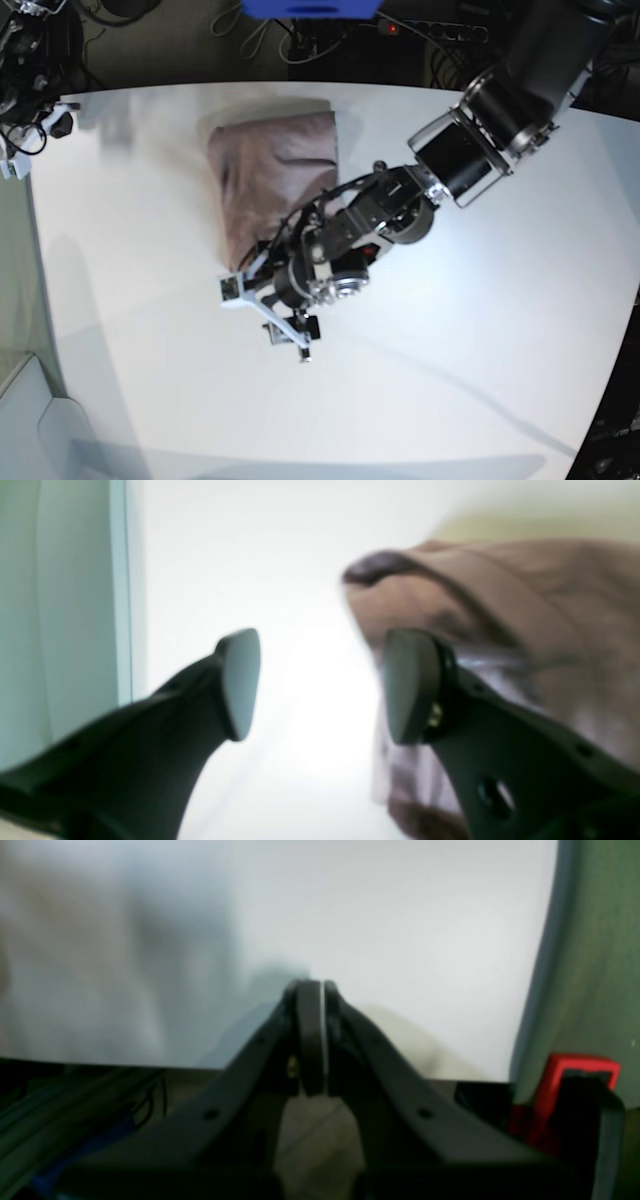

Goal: Layout the t-shirt on the table in an organized manner, then fold the t-shirt properly

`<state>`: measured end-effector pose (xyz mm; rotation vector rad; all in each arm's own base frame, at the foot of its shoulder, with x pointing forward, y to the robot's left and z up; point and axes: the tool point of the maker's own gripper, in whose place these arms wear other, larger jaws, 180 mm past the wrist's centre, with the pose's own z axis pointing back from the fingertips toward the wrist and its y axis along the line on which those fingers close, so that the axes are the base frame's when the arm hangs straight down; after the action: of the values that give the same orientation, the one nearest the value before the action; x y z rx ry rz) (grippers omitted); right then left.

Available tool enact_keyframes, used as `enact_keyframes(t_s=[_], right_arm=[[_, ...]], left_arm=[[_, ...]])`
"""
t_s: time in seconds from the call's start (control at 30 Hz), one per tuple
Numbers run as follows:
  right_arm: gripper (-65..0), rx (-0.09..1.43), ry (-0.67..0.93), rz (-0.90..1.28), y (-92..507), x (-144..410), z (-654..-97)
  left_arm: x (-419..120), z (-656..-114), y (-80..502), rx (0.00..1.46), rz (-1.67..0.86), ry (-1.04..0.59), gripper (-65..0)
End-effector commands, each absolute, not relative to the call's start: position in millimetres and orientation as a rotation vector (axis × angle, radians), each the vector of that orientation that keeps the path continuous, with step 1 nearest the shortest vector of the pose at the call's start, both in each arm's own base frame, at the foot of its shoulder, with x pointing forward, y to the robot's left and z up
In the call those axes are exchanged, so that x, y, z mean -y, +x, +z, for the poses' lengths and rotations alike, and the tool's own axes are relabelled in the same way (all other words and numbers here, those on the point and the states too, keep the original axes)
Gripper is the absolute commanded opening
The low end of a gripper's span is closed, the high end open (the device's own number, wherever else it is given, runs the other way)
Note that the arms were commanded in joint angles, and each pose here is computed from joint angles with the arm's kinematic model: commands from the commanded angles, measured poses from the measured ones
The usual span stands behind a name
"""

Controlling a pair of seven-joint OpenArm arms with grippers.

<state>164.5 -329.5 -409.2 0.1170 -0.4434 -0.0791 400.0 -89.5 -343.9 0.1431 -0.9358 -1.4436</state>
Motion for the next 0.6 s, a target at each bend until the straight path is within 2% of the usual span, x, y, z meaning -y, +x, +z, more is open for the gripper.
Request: enact_keyframes(t_s=[0.0,0.17,0.3,0.37,0.43,0.5,0.57], right_arm=[[-65.0,0.484,0.098,-0.067,173,336,-398],[-65.0,0.487,0.098,-0.067,175,336,-397],[-65.0,0.485,0.095,-0.063,174,338,-397],[-65.0,0.485,0.093,-0.061,174,338,-396],[-65.0,0.503,0.077,-0.044,177,338,-389],[-65.0,0.506,0.056,-0.019,173,337,-383],[-65.0,0.530,0.022,0.022,174,334,-370]], left_arm=[[95,-312,415,1.031,-1.416,0.155,-27.3],[80,-280,434,1.108,-1.302,0.158,-27.4],[4,-264,464,1.101,-1.080,0.225,-27.6],[-39,-261,473,1.098,-0.935,0.239,-30.2],[-90,-256,475,1.103,-0.779,0.262,-38.1],[-130,-257,468,1.090,-0.652,0.285,-48.9],[-174,-270,453,1.009,-0.526,0.320,-61.9]])
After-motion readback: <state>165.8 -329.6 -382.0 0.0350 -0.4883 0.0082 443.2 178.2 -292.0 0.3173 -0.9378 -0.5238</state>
